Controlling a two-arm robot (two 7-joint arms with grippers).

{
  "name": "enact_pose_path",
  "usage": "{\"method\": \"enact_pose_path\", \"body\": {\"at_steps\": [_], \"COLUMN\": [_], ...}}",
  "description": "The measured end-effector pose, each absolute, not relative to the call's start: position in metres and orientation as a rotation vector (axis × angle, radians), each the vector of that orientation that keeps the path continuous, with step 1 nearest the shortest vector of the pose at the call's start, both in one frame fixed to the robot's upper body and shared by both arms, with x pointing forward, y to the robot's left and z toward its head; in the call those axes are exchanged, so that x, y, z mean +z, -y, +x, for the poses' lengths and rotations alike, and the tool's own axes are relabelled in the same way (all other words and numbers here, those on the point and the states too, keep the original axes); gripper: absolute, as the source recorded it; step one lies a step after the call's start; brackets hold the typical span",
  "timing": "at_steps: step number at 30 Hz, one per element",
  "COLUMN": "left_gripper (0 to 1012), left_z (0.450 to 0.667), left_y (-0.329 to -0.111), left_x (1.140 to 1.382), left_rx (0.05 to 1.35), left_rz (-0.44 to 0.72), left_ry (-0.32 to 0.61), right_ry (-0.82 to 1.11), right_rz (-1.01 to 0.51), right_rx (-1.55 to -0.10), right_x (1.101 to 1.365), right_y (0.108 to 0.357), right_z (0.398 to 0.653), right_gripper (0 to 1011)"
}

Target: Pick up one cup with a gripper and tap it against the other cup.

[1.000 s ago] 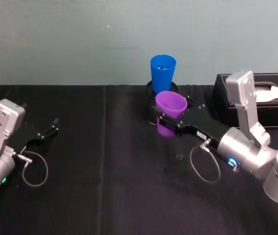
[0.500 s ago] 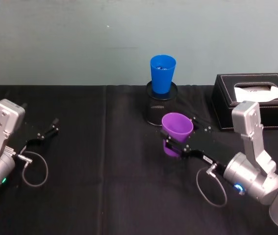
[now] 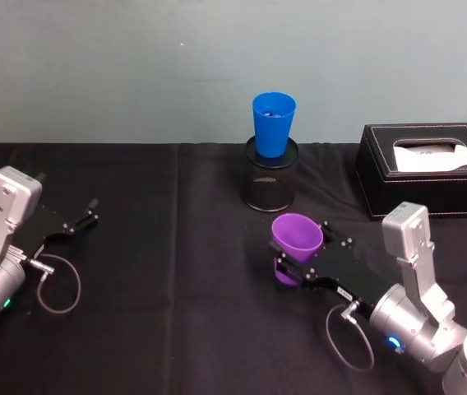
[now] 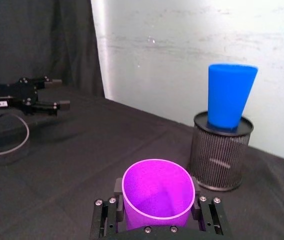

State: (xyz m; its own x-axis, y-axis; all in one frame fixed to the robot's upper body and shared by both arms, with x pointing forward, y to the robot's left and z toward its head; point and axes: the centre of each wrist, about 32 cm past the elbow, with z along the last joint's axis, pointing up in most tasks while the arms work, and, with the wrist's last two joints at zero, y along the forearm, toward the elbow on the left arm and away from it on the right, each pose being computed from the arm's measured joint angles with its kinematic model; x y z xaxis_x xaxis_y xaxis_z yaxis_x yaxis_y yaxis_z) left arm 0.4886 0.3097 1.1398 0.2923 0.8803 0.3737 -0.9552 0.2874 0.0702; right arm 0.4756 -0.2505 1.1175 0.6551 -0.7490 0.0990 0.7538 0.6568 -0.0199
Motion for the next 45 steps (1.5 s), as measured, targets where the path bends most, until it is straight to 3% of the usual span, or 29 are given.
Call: {"method": "enact_pose_path", "body": {"at_steps": [10, 21, 31, 45], "left_gripper": [1000, 1000, 1000, 1000], "left_z": [0.489, 0.489, 0.489, 0.489], "left_y": [-0.31, -0.31, -0.31, -0.31], "left_x": [1.14, 1.14, 1.14, 1.14], "left_rx": [1.248, 1.248, 1.248, 1.248], "left_rz": [0.304, 0.304, 0.304, 0.304], "left_ry": [0.285, 0.285, 0.285, 0.285], "right_ry": [0.074, 0.072, 0.073, 0.081], "right_rz": [-0.059, -0.058, -0.057, -0.049], "right_rx": [-0.855, -0.853, -0.852, -0.852], "right_x": [1.101, 1.1, 1.101, 1.103], "right_y": [0.247, 0.247, 0.247, 0.247], "right_z": [0.472, 0.472, 0.473, 0.472], "right_gripper": [736, 738, 993, 1003]}}
